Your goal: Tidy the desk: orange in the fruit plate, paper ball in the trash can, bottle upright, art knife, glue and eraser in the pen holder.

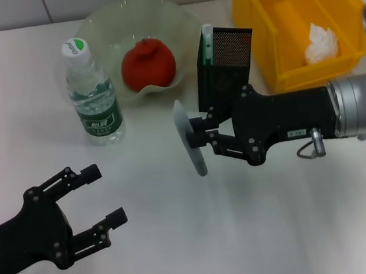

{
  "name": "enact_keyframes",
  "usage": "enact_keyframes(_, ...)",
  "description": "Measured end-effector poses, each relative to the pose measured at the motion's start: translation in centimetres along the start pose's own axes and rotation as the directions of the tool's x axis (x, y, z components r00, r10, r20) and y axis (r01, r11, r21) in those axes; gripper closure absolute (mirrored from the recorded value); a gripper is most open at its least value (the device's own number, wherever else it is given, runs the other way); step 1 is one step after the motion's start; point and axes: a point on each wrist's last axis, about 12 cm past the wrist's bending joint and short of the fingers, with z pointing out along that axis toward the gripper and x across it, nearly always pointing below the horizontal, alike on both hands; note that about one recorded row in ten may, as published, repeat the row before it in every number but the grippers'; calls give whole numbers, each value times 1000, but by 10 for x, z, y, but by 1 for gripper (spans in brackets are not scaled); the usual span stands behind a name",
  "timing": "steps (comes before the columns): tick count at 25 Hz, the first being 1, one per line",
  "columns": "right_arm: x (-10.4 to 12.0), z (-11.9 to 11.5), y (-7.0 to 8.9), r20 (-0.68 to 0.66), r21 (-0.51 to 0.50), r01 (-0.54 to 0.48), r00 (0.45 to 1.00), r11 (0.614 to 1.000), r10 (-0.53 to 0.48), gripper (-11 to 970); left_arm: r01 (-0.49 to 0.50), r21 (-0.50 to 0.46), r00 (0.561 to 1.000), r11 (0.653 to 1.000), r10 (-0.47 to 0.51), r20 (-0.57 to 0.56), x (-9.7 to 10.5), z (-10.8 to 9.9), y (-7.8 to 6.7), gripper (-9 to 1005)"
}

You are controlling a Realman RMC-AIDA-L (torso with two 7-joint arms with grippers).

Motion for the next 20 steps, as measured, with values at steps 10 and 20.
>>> enact_keyframes(10,13,-8,15,109,56,24,994,998,-30,833,11,-12,1000,1000,-10,21,1,1,-1,195)
enact_keyframes(20,17,-10,17,128,64,-51,991,997,42,833,21,-6,999,1000,-21,34,1,3,-4,195)
